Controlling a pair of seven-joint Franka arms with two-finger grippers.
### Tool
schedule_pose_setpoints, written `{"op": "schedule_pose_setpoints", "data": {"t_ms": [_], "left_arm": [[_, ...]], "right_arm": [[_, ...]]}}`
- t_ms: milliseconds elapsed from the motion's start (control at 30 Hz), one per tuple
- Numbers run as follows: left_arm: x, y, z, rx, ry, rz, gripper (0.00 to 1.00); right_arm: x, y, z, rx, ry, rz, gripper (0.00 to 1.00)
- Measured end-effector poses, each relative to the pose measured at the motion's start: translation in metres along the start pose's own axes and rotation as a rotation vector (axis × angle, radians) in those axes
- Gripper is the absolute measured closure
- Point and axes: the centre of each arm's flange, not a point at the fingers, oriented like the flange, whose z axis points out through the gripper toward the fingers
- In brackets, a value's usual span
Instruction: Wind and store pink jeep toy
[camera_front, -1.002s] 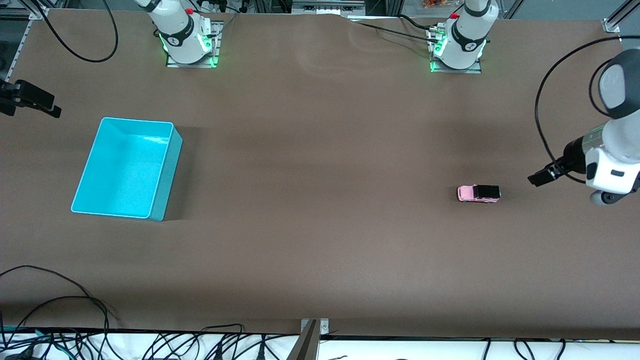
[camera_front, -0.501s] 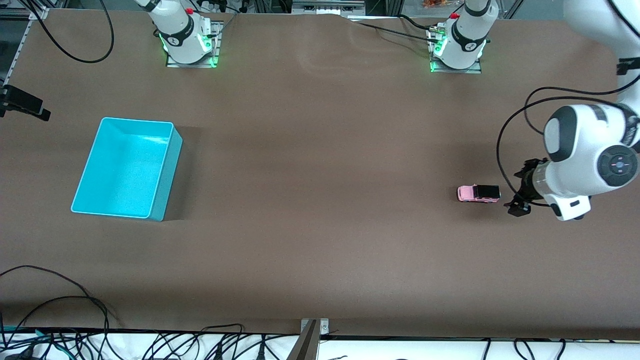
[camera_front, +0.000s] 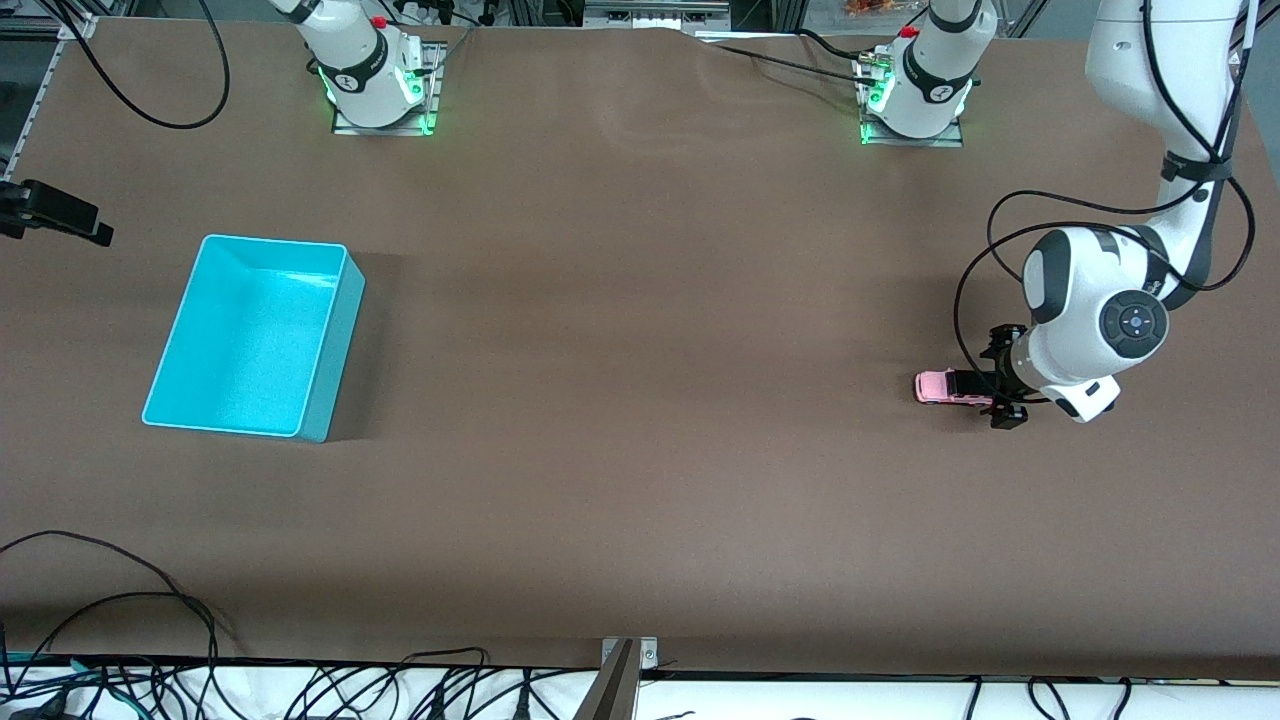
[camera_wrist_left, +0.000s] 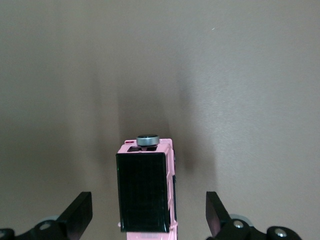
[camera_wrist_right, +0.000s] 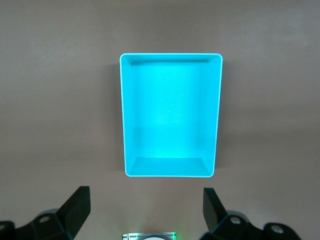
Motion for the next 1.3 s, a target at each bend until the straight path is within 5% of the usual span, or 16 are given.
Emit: {"op": "schedule_pose_setpoints", "data": {"t_ms": [334, 668, 1002, 1302], "left_arm": [[-0.001, -0.005, 0.018, -0.010, -0.039, -0.061, 0.03], [-0.001, -0.006, 0.017, -0.012, -0.039, -0.066, 0.51], [-0.016, -0.002, 0.011, -0.026, -0.040, -0.071, 0.52], [-0.080, -0.001, 0.004, -0.037, -0.036, -0.058, 0.52]], "right_arm": [[0.000, -0.002, 0.000, 0.000, 0.001, -0.003, 0.00], [0.000, -0.003, 0.000, 0.000, 0.001, -0.006, 0.00], [0.000, -0.003, 0.000, 0.000, -0.001, -0.006, 0.00], [0.000, -0.003, 0.000, 0.000, -0.001, -0.006, 0.00]]}}
